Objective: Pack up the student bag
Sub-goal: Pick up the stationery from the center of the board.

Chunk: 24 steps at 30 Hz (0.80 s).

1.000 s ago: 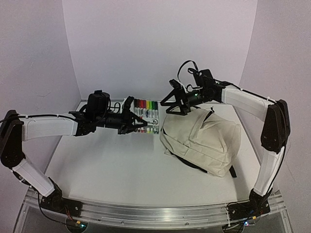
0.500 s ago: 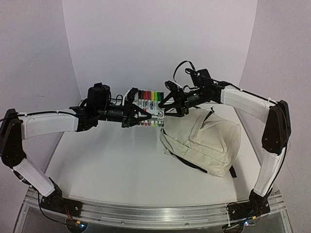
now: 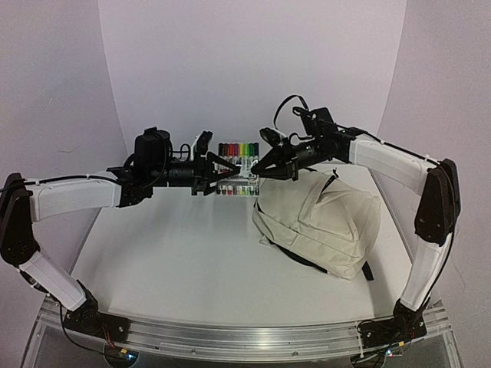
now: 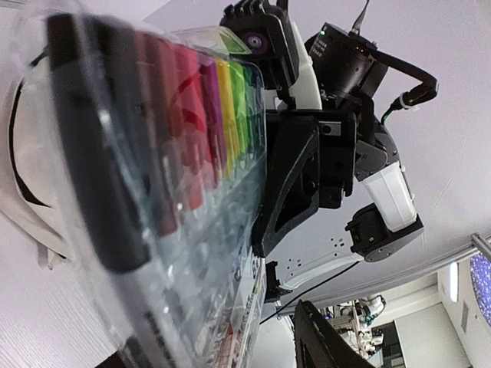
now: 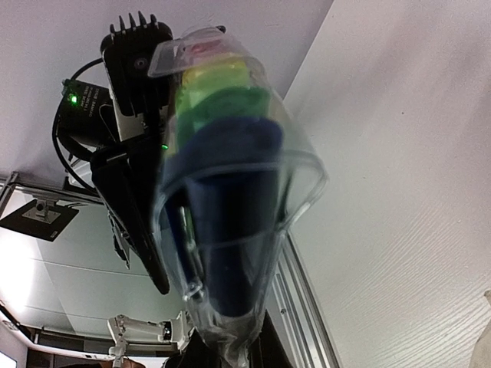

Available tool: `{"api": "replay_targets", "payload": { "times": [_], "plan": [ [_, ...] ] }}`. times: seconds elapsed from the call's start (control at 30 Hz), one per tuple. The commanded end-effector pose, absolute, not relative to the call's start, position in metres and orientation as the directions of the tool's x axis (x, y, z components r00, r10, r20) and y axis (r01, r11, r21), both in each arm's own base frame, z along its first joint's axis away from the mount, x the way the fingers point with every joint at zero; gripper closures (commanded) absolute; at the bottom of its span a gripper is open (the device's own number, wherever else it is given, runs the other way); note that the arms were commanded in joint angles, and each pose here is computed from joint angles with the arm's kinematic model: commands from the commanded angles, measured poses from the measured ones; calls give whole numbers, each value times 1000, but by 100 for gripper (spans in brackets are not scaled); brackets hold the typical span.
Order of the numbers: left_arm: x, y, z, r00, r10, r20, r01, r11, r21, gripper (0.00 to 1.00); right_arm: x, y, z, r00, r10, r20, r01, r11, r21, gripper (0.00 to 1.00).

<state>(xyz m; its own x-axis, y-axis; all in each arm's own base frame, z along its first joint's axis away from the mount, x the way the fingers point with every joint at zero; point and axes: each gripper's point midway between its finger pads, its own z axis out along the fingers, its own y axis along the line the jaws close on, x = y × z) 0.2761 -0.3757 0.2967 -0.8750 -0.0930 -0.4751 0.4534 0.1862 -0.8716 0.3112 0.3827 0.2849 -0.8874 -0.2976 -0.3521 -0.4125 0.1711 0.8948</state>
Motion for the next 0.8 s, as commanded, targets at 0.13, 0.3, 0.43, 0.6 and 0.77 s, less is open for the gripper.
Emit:
{"api": "replay_targets", "payload": {
  "times": [0.13, 0.3, 0.43, 0.6, 0.77],
  "plan": [
    [287, -354, 335, -806, -263, -531, 504, 168, -847, 59, 293, 375, 328, -855, -276, -438, -480, 106, 871, 100],
    [290, -364, 335, -819, -238, -522, 504, 137, -853, 61, 291, 374, 329, -855, -274, -441, -482, 102, 870, 100],
    [293, -372, 331, -836, -209, -507, 495, 111, -862, 58, 290, 374, 332, -852, -270, -448, -487, 95, 868, 100],
    [290, -382, 326, -861, -156, -485, 480, 67, -874, 77, 289, 373, 330, -852, -272, -448, -487, 94, 868, 100],
    [289, -378, 323, -864, -173, -473, 469, 69, -881, 98, 316, 353, 315, -870, -205, -449, -484, 176, 857, 73]
  ]
}}
